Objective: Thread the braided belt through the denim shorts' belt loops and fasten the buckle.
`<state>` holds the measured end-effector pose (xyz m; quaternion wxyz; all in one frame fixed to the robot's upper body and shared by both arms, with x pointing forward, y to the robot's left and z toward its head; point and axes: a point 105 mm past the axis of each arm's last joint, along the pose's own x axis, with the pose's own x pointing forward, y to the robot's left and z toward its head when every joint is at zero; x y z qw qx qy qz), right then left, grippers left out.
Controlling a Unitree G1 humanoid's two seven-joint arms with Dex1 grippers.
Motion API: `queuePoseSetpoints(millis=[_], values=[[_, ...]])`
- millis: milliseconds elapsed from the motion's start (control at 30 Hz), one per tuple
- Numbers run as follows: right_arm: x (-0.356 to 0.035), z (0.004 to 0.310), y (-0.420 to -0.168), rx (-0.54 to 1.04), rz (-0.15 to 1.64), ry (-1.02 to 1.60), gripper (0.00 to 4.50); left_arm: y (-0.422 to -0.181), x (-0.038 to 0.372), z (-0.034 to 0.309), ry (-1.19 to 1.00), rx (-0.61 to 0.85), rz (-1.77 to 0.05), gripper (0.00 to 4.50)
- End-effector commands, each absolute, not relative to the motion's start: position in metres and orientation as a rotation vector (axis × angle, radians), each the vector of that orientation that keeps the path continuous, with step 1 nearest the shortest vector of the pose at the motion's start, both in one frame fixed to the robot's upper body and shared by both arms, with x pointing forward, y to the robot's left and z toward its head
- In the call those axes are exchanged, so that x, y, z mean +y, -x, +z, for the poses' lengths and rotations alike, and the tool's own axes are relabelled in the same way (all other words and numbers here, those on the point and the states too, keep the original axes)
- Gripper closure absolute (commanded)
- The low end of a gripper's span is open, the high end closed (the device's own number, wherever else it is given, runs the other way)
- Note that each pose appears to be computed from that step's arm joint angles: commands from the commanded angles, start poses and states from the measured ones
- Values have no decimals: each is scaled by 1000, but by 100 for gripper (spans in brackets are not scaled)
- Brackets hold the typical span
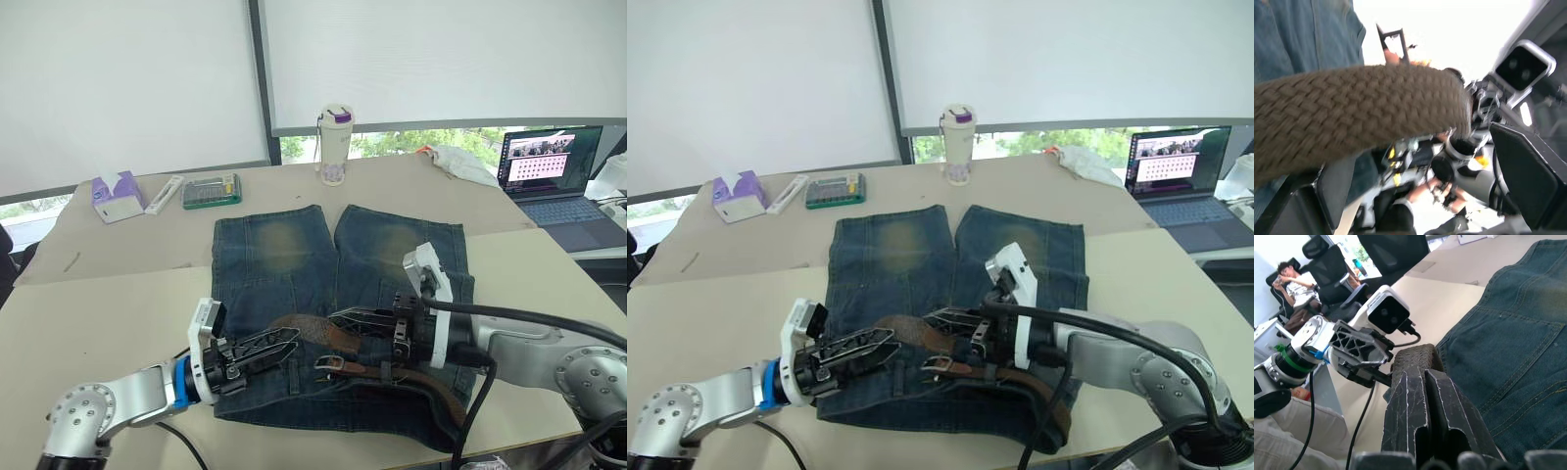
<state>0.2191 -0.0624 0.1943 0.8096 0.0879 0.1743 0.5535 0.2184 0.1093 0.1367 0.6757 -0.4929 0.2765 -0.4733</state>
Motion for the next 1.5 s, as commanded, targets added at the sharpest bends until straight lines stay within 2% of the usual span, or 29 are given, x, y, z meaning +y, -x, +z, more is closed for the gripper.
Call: queuePoseSetpoints(millis=[33,133,433,500,533,567,633,700,767,967,1267,1400,1500], values=[[-60,195,-212,363,1216,-143,450,-219,103,147,1111,584,-1096,3],[-60,194,-212,365,1219,-136,450,-218,101,145,1096,611,-1099,89],[-62,189,-211,372,1225,-84,450,-219,103,142,1077,642,-1101,394],[-63,187,-215,357,1209,-53,450,-221,104,142,1079,640,-1089,443],[-65,184,-216,353,1204,-6,450,-223,105,140,1084,636,-1065,443],[-69,174,-222,360,1148,96,377,-228,109,136,1097,631,-1006,450],[-80,153,-234,370,1049,274,312,-233,116,129,1108,629,-914,450],[-83,133,-224,421,1101,392,244,-235,121,120,1103,649,-832,450],[-82,126,-218,442,1149,391,244,-235,122,118,1095,657,-802,450],[-86,115,-222,462,1190,466,244,-235,130,115,1063,671,-765,450],[-70,114,-241,409,1193,498,244,-234,160,114,1064,660,-719,450],[-66,114,-239,380,1274,516,244,-226,177,116,1015,709,-741,450],[-62,119,-231,320,1391,564,244,-230,189,114,1007,728,-696,450]])
